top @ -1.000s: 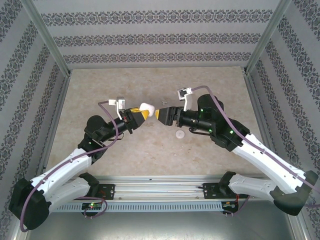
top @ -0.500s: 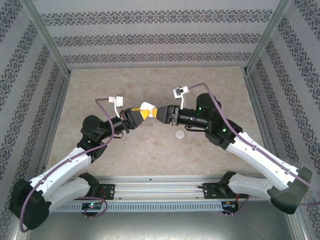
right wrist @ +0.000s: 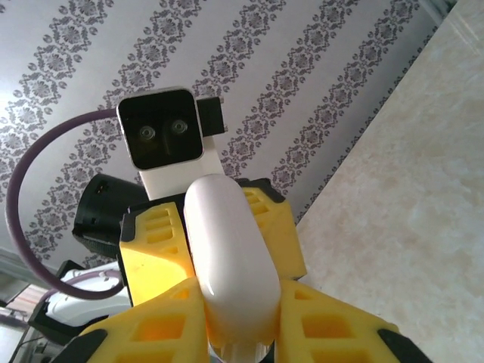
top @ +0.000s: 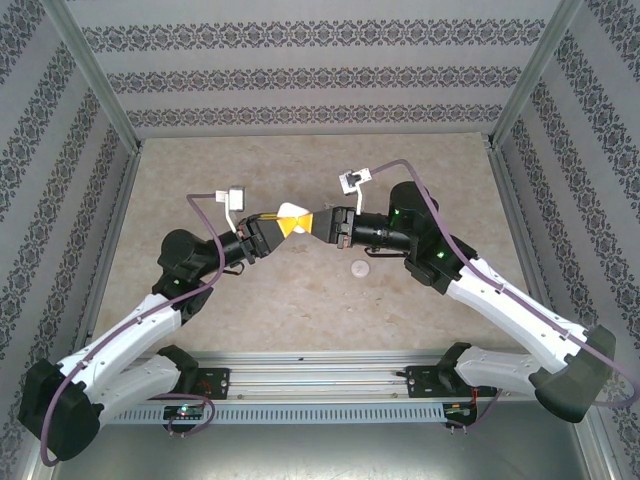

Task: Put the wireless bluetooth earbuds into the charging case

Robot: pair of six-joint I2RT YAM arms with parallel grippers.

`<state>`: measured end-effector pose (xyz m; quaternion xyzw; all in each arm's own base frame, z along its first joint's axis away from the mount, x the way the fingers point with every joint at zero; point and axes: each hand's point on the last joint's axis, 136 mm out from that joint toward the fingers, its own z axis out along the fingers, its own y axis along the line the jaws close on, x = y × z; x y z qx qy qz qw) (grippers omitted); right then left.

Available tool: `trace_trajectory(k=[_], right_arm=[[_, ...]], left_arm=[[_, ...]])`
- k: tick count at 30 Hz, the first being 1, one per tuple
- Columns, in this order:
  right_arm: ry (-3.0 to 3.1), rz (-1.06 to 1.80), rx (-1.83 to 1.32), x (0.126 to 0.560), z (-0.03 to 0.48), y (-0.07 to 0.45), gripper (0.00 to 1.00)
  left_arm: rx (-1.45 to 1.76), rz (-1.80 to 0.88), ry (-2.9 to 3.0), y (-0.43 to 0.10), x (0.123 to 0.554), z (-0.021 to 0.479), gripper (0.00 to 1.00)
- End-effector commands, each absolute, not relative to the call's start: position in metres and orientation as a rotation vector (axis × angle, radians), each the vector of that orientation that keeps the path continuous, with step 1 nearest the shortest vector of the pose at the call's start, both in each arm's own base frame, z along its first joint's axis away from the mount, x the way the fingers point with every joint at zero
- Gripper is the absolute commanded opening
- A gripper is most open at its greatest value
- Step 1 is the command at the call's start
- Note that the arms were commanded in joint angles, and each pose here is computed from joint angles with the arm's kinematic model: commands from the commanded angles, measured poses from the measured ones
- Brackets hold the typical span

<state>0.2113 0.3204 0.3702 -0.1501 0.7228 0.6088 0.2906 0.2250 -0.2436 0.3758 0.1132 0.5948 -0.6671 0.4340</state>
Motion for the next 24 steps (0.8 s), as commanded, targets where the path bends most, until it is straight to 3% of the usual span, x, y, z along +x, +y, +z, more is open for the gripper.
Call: trace_trajectory(k=[1, 10, 18, 24], right_arm=[[1.926, 1.592, -0.45, 0.213, 0.367, 0.316, 0.17], [1.983, 1.469, -0.63, 0.203, 0.367, 0.308, 0.14], [1.965, 1.471, -0.7, 0.2, 0.371, 0.31, 0.14], [1.968, 1.465, -0.708, 0.201, 0.369, 0.311, 0.14]], left_arm=[[0.375, -1.657, 1.431, -0.236, 0.211, 0.398, 0.27], [0.51, -1.621, 1.522, -0.221, 0.208, 0.393, 0.58], [0.66, -1.517, 1.562, -0.224, 0.202, 0.379, 0.67], [0.673, -1.543, 1.62, -0.228, 0.205, 0.372, 0.61]])
